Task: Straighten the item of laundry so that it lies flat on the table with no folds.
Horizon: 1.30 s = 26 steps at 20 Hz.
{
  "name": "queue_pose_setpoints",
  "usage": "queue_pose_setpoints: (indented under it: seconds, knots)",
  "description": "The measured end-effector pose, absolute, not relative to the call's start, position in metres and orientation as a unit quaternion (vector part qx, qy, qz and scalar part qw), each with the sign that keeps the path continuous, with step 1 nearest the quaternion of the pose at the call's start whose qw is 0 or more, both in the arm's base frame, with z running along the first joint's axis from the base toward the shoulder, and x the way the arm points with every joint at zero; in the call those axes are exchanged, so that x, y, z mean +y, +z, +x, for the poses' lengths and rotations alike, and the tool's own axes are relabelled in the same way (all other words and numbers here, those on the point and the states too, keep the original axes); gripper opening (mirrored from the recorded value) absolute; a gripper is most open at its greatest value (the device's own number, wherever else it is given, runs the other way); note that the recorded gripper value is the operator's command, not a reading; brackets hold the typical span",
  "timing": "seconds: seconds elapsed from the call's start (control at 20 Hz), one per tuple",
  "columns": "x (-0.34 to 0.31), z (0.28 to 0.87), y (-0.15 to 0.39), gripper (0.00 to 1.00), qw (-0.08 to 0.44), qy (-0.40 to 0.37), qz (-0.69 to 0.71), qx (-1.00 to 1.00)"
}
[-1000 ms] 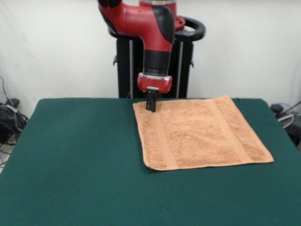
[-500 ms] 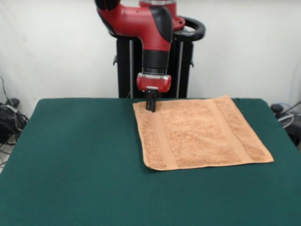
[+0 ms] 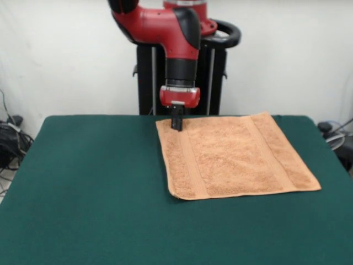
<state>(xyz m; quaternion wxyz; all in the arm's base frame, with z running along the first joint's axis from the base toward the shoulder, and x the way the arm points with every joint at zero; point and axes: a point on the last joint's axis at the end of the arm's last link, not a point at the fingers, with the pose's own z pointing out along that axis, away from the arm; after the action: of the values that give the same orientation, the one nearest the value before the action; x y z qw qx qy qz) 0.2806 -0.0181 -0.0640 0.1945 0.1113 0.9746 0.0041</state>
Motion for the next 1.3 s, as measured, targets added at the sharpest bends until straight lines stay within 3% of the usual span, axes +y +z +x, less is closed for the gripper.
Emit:
queue_pose_setpoints:
  seconds: [0.85, 1.3]
  knots:
    - [-0.015, 0.283, -0.063, 0.00, 0.186, -0.012, 0.095, 0.978]
    - [-0.014, 0.296, -0.059, 0.00, 0.140, -0.023, 0.084, 0.986]
